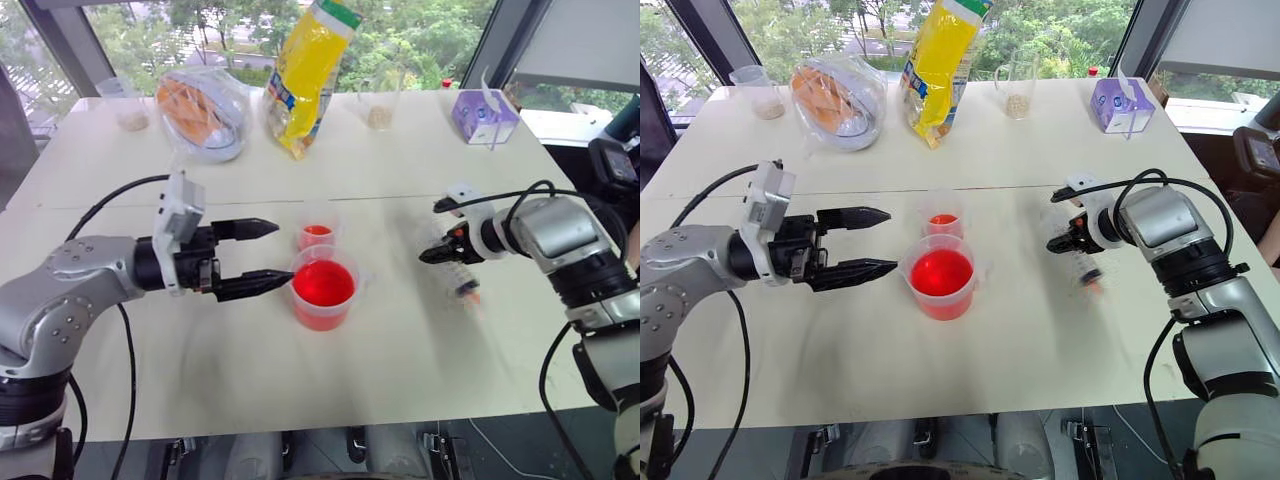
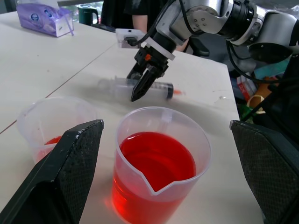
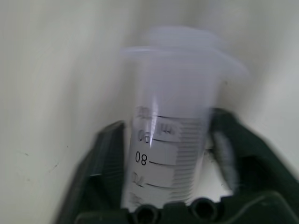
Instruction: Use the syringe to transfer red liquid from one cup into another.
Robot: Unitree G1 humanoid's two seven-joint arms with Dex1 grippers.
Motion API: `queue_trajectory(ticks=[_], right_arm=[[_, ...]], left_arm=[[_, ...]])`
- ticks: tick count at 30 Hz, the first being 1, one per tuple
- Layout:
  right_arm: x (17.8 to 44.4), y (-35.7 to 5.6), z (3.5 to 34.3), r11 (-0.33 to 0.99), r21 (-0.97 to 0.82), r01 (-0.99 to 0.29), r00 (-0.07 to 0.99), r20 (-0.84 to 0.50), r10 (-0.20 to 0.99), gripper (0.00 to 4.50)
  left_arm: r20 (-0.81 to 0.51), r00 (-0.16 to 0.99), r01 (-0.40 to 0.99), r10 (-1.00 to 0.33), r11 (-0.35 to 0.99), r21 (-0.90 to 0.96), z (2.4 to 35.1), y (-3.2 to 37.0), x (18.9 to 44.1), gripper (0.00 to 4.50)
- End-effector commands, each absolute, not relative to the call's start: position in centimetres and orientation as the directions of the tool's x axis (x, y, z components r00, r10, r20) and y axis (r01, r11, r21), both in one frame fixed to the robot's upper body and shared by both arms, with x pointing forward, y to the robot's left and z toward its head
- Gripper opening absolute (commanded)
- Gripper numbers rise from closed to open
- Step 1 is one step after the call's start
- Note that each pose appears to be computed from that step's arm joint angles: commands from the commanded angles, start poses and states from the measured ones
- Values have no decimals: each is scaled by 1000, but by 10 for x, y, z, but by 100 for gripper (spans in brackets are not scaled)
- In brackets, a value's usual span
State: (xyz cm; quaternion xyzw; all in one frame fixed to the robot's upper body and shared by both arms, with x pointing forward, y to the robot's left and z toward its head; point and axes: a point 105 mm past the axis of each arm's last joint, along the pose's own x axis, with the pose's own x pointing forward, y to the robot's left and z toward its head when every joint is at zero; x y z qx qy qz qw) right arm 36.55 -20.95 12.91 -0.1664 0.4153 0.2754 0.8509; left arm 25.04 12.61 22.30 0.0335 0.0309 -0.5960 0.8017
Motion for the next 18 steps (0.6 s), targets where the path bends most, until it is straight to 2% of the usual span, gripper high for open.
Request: queue_trajectory(ticks=[1,3,7,11,14,18], right_arm=[[362,-202,137,770,-58,-635,508,-783,360,136],[360,-200,147,769,-70,-636,534,-759,373,136],[352,-188,193,760,-89,-644,630,-626,461,136],[333,-154,249,662,-115,-740,656,-341,674,136],[309,-128,286,551,-190,-813,573,-87,815,136],[286,-102,303,440,-131,-888,427,119,897,136]], left_arm=[[-71,303,952,-950,298,77,237,130,252,450],[-72,308,949,-949,301,89,239,132,254,450],[-41,327,941,-944,321,104,252,138,262,450],[-30,317,943,-948,312,114,258,139,272,450],[-19,302,947,-953,298,124,264,138,276,450],[1,281,952,-960,279,125,272,135,283,450]])
